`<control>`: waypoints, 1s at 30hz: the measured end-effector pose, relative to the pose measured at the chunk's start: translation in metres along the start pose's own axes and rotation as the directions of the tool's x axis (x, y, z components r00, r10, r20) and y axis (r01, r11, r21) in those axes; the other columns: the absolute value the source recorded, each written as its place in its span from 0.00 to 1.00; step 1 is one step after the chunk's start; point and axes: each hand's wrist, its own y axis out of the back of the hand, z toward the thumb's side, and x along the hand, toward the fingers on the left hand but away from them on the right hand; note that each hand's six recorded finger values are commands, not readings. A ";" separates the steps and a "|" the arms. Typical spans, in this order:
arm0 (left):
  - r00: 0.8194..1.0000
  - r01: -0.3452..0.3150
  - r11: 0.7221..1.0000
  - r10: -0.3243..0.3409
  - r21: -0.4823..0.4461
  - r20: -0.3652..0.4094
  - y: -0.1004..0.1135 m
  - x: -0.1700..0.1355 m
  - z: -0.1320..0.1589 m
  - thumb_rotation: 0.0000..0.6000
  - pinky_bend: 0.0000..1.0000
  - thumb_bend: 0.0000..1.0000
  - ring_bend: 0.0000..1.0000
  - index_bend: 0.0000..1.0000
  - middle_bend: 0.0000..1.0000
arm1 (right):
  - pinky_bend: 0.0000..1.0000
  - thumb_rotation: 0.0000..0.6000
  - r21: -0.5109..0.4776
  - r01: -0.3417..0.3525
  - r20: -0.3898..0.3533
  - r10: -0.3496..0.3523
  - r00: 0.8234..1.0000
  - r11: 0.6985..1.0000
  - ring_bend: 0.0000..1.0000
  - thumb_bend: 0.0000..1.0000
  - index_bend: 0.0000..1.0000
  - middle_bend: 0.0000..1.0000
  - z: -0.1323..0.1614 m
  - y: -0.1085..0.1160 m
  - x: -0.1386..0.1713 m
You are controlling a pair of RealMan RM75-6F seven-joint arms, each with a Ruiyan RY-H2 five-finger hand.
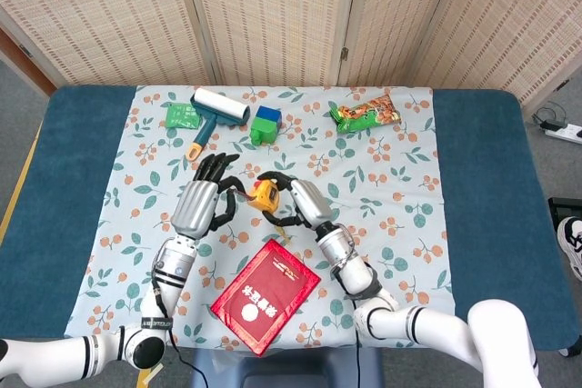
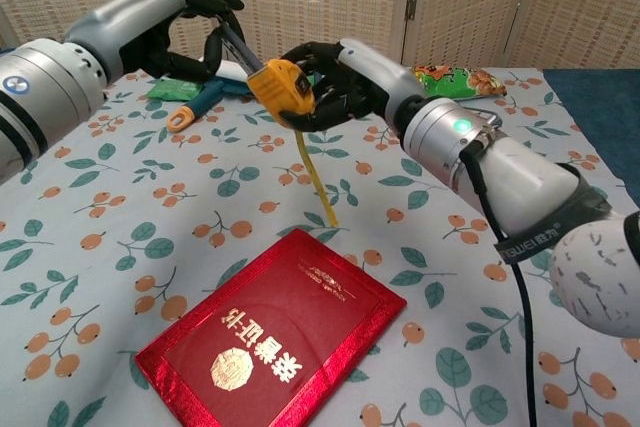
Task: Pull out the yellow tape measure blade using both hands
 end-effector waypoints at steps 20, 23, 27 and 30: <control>0.994 -0.076 0.994 0.070 -0.073 -0.086 0.028 0.000 -0.047 1.00 0.00 0.82 0.14 0.54 0.21 | 0.32 1.00 0.083 -0.013 0.079 0.007 0.997 0.996 0.46 0.38 0.57 0.46 -0.039 0.038 0.038; 0.992 -0.086 0.993 0.078 -0.083 -0.100 0.033 -0.001 -0.056 1.00 0.00 0.82 0.14 0.54 0.21 | 0.32 1.00 0.092 -0.017 0.100 0.008 0.995 0.996 0.46 0.38 0.57 0.46 -0.047 0.046 0.048; 0.989 -0.093 0.992 0.081 -0.091 -0.123 0.040 -0.001 -0.071 1.00 0.00 0.82 0.14 0.54 0.22 | 0.32 1.00 0.117 -0.026 0.127 0.011 0.992 0.993 0.46 0.38 0.57 0.46 -0.056 0.057 0.063; 0.987 -0.096 0.991 0.083 -0.092 -0.141 0.044 0.000 -0.083 1.00 0.00 0.82 0.14 0.54 0.22 | 0.32 1.00 0.136 -0.032 0.152 0.011 0.988 0.990 0.46 0.38 0.57 0.46 -0.064 0.066 0.076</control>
